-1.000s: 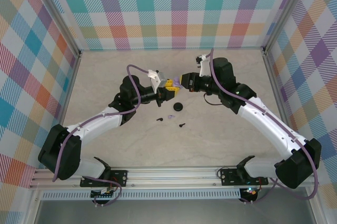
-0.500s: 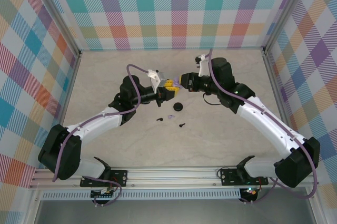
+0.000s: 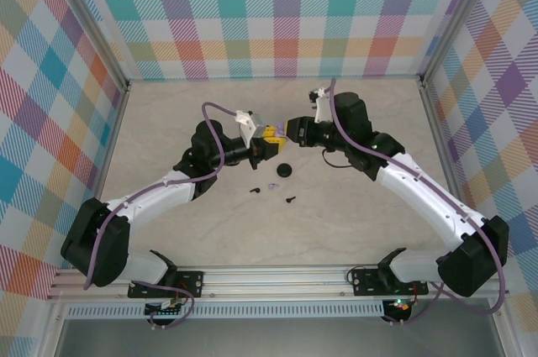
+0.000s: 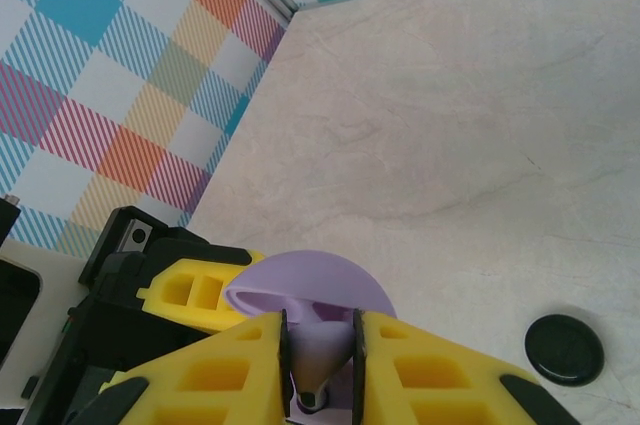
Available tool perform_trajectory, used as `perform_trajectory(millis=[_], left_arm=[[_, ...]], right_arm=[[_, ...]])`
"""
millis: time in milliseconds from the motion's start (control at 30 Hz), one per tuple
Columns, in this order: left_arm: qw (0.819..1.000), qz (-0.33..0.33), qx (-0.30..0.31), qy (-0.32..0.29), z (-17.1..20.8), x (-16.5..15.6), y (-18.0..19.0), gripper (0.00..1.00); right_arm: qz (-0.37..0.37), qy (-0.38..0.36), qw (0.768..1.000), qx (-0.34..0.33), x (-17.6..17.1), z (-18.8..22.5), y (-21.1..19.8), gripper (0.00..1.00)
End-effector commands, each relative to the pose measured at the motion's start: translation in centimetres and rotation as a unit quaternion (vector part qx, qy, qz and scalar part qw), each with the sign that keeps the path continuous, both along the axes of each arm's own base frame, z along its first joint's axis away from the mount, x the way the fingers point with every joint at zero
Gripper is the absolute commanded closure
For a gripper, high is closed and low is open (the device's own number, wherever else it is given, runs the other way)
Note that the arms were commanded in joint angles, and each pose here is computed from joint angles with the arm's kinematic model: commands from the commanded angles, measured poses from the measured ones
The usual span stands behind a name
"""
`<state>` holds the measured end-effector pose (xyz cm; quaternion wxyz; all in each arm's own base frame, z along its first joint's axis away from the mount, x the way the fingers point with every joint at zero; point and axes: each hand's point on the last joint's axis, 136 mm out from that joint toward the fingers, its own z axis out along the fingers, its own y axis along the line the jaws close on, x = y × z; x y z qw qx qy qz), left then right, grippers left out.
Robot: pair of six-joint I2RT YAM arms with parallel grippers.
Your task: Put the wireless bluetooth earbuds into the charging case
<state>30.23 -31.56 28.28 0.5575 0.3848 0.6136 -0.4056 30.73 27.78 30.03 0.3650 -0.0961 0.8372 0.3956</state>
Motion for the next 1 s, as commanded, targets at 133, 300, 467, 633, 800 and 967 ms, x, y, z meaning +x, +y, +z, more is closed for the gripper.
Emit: perform_trajectory(millis=[133, 300, 467, 633, 800, 967], left_arm=[[0.998, -0.021, -0.035, -0.046, 4.1, -1.2, -0.4, 0.96], [0.998, -0.019, -0.033, -0.043, 3.9, -1.0, -0.4, 0.96], [0.999, -0.012, -0.029, -0.040, 3.6, -0.8, -0.3, 0.96], [0.999, 0.019, -0.022, -0.021, 2.9, 0.6, 0.1, 0.97], [0.999, 0.025, -0.031, -0.003, 2.6, 1.4, 0.6, 0.97], [0.999, 0.037, -0.039, 0.003, 3.1, 2.1, 1.7, 0.96]], right_arm=[[0.017, 0.014, 1.000, -0.018, -0.3, -1.3, 0.8, 0.77], [0.017, 0.016, 1.000, -0.020, -0.4, -1.3, 0.8, 0.67], [0.010, 0.005, 1.000, -0.020, -0.6, -0.4, 0.4, 0.49], [-0.013, -0.017, 0.999, -0.029, -0.7, 0.6, -1.0, 0.38], [-0.055, -0.038, 0.996, -0.056, -0.9, 1.1, -3.3, 0.34], [-0.088, -0.033, 0.989, -0.115, -1.0, -0.5, -5.7, 0.32]])
